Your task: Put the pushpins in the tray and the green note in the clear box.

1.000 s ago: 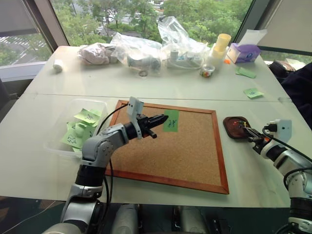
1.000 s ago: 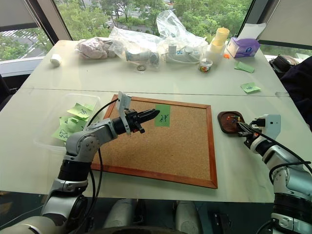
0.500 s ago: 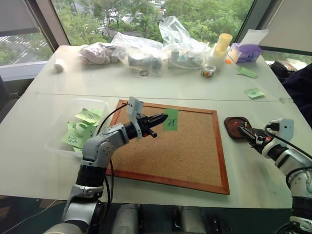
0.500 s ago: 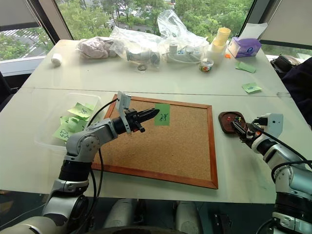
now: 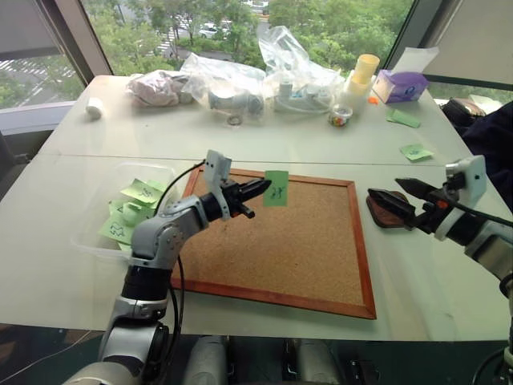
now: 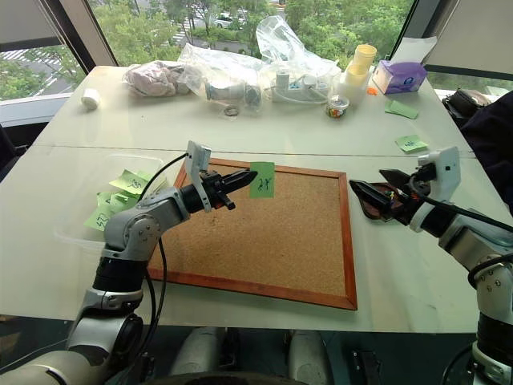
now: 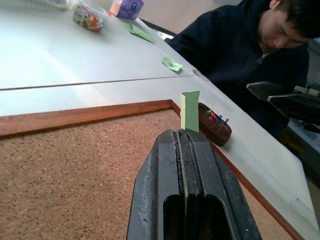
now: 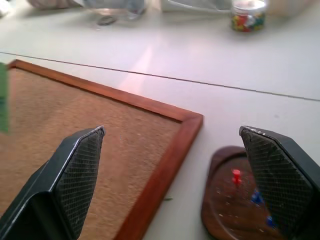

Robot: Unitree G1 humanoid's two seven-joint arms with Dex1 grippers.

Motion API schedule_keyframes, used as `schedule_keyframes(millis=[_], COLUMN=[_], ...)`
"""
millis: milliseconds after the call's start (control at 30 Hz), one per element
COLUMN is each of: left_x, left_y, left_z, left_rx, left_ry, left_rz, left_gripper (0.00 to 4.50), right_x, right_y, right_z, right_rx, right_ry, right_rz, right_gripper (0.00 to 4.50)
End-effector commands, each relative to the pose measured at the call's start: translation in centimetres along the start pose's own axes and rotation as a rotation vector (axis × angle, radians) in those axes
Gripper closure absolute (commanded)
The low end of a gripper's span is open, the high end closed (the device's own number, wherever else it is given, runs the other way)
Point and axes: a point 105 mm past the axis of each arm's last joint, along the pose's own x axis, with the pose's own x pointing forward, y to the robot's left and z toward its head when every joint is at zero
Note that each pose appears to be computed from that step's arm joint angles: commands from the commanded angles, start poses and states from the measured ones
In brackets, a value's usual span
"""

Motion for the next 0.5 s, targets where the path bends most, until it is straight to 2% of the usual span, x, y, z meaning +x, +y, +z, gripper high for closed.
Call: schedule_keyframes(millis=[33,100,200,333,500], left_x=[-0.9,-2.0,-5.5,-10.5,-15.8], left_y=[-1.5,-1.2,0.4,2.2,3.8], left_z=[6.0,8.1,11.2,12.2,11.9], left_rx=[0.13,0.216,0.326,0.373,0.323], left_ry=[-0.142,-0.172,-0.201,-0.132,-0.063], left_rz=[-0.015,0.039,0.177,0.279,0.368], left_gripper=[4.5,4.5,4.5,4.5,4.5], right_x=[1.4,2.3,3.6,4.8,5.6], right_y=[3.7,5.2,7.9,8.7,8.5], right_z=[1.3,1.5,1.7,1.3,0.3], right_rx=[-0.043,-0.048,-0.079,-0.084,-0.098], right_ry=[-0.01,-0.008,0.003,0.029,0.064], right_rz=[0.163,0.234,0.363,0.415,0.447], right_gripper=[0.04,0.04,0.04,0.04,0.04])
